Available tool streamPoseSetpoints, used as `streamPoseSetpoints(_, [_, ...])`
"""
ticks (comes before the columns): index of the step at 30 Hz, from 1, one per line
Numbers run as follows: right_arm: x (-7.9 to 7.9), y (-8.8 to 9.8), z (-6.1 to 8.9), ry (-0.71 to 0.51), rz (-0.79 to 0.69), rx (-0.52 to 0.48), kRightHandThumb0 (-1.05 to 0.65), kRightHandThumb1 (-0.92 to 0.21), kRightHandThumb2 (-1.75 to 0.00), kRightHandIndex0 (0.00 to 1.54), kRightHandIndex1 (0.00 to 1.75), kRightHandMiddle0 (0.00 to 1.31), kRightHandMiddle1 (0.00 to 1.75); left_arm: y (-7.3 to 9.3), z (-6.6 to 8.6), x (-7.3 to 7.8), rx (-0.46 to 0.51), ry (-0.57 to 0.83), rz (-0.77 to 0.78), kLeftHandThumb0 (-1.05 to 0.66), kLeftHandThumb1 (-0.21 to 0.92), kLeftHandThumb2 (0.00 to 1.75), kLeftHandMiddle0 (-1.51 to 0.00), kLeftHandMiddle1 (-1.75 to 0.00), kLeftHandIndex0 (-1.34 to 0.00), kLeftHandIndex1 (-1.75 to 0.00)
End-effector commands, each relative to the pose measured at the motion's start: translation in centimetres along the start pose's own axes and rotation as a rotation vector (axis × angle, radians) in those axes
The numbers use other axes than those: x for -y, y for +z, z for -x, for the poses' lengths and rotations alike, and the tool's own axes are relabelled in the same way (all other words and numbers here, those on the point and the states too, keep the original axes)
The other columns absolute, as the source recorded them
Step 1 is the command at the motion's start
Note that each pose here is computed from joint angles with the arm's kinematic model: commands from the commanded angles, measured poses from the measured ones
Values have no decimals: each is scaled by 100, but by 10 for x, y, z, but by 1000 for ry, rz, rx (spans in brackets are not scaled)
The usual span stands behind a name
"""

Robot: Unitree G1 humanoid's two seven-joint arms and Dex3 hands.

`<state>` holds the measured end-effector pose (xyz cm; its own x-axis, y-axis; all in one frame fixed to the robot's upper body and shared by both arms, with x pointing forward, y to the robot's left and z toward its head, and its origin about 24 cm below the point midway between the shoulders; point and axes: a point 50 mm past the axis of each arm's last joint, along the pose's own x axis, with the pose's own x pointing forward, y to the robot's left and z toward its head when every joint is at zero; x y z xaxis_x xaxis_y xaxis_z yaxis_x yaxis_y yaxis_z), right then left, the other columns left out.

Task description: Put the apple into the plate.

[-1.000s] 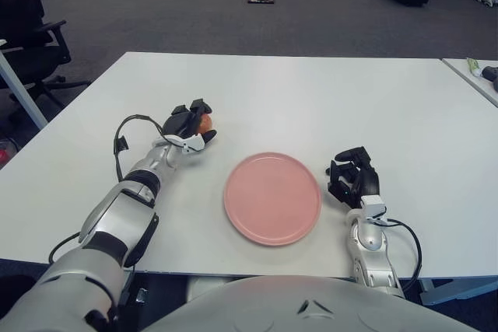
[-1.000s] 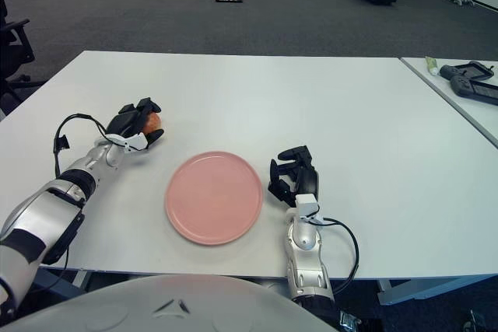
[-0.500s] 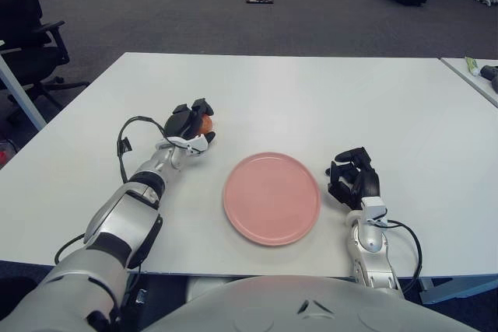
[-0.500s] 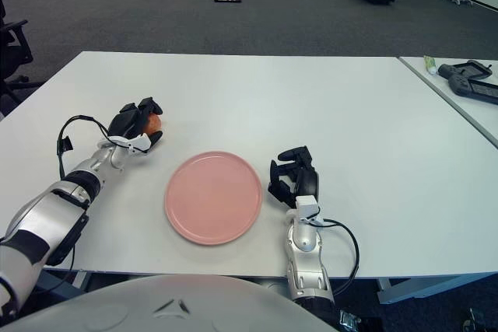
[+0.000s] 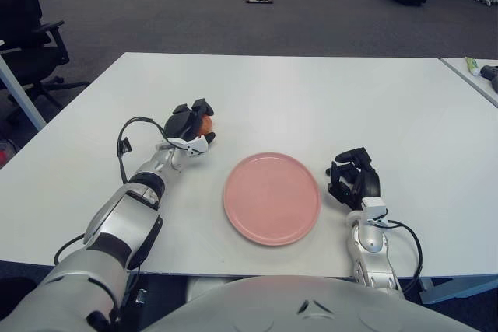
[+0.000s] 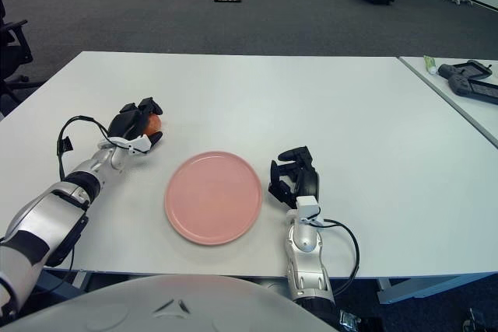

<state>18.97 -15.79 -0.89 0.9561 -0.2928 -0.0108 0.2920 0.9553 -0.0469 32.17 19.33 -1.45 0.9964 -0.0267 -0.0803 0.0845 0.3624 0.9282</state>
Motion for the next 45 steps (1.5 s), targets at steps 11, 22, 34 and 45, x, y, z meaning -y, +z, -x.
streamPoseSetpoints(11, [1,-2,-1,-11,-9,-13,-39,-66,-89,62,133,35,175,-7,14,18,-14,-65,-8,-43,44,115,-121,-175,-50,-175])
streamPoseSetpoints(22, [1,-2,-1,-14,-11,-22,-39,-65,-90,61,134,36,175,-3,12,12,14,-8,50,-43,45,115,-121,-175,-50,-175])
streamPoseSetpoints(34, [1,-2,-1,-13,-10,-19,-39,-66,-89,62,134,35,175,7,10,-4,115,91,176,-43,44,116,-122,-175,-51,-175])
streamPoseSetpoints(45, [1,-2,-1,-12,-6,-20,-39,-66,-89,62,133,35,175,13,11,-12,145,156,267,-43,43,117,-122,-175,-52,-175])
